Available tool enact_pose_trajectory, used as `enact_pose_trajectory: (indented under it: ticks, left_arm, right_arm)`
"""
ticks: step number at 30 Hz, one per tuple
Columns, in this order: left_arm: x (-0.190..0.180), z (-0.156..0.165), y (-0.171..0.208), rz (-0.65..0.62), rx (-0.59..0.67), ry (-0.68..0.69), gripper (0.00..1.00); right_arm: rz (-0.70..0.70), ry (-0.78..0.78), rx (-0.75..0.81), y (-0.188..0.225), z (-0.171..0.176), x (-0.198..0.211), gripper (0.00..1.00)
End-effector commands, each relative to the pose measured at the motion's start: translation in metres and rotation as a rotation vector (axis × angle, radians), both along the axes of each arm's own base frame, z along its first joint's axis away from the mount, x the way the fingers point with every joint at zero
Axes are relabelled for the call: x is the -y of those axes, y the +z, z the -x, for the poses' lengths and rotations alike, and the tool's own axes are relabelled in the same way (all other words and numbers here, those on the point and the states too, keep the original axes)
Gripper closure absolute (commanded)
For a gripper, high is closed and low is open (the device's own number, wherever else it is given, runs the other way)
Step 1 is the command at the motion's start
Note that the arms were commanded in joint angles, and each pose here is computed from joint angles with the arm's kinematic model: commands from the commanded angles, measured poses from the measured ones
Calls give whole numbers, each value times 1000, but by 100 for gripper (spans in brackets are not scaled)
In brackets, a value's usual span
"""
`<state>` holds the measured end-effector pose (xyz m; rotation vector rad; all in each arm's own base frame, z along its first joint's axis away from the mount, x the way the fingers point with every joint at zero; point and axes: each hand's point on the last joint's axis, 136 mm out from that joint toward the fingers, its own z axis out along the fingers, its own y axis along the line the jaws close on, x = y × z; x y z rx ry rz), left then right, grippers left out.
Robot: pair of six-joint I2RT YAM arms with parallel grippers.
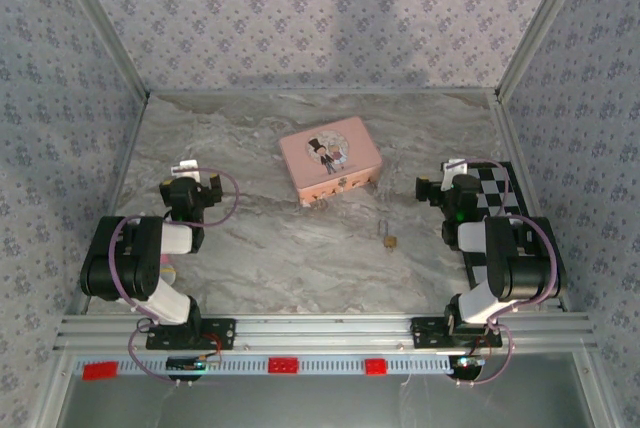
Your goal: Unlock a padlock with a key
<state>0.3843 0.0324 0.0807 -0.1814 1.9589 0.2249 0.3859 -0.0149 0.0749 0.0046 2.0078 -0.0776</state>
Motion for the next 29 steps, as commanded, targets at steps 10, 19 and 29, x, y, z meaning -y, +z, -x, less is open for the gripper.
enact_pose_trajectory:
  ticks: [10, 19, 29]
  left_arm:
    - [-1, -7, 12, 18, 41, 2, 0]
    - [-1, -7, 12, 18, 40, 3, 0]
    - [-1, -7, 12, 17, 39, 4, 0]
  right_arm:
    - [-5, -19, 35, 10, -5, 4, 1]
    - [-5, -19, 32, 9, -6, 4, 1]
    - [-10, -20, 31, 9, -6, 4, 1]
